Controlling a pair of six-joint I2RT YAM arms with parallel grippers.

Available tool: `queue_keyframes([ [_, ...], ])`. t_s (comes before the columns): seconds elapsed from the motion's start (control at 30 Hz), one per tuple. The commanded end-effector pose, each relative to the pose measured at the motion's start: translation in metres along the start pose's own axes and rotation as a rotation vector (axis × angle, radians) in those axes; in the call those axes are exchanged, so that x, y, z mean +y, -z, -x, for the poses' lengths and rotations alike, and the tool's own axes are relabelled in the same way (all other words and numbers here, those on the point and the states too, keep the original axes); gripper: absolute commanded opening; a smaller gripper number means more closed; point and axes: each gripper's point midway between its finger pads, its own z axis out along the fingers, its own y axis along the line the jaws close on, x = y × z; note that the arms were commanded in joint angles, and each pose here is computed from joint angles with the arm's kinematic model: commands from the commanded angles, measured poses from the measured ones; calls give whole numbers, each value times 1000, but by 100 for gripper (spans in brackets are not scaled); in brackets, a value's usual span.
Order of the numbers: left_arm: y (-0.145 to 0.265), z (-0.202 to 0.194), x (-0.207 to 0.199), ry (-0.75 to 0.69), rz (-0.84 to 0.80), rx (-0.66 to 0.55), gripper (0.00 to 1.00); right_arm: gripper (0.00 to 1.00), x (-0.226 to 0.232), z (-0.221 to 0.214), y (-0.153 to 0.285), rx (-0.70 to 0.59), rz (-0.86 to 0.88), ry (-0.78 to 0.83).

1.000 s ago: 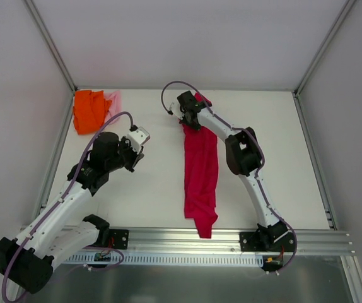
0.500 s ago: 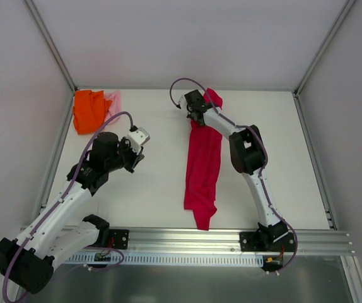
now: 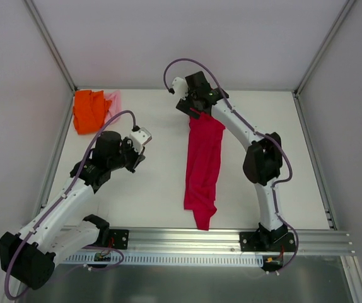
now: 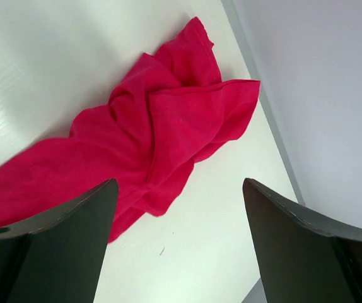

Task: Fold and stack the t-shirts
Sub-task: Rotate the tshirt 90 degrees

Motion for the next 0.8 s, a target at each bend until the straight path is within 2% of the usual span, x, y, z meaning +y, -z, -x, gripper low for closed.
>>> queue_keyframes([
  [0.0,-3,1,3,-16,-3,-16,0,86,-20,3,65,-12,38,-16],
  [0.03,-3,2,1,-16,-13,-21,0,84,-11,-5,80,-20,84,-41],
  [0.1,-2,2,-3,-16,-34,-23,0,82,-11,-18,91,-38,53,-80],
  [0.17,-2,3,-7,-11,-54,-27,0,81,12,-52,109,-10,81,-78],
  [0.27,-2,4,-12,-7,-83,-32,0,76,64,-91,136,58,276,-69],
  [0.3,-3,4,-14,-3,-95,-27,0,69,90,-102,148,68,395,-66],
  [0.33,-4,3,-18,1,-120,-20,0,67,105,-116,161,77,433,-77],
  [0.43,-10,2,-16,14,-126,7,0,71,123,-128,175,17,454,-52],
  [0.53,-18,2,-14,23,-132,33,0,71,152,-153,180,74,549,-14],
  [0.57,-25,4,-13,26,-135,50,0,72,166,-167,188,115,627,44],
  [0.67,-37,4,-13,26,-149,99,0,72,185,-185,196,155,700,150],
  [0.77,-62,0,-20,-19,-143,186,0,74,194,-195,198,179,699,210],
])
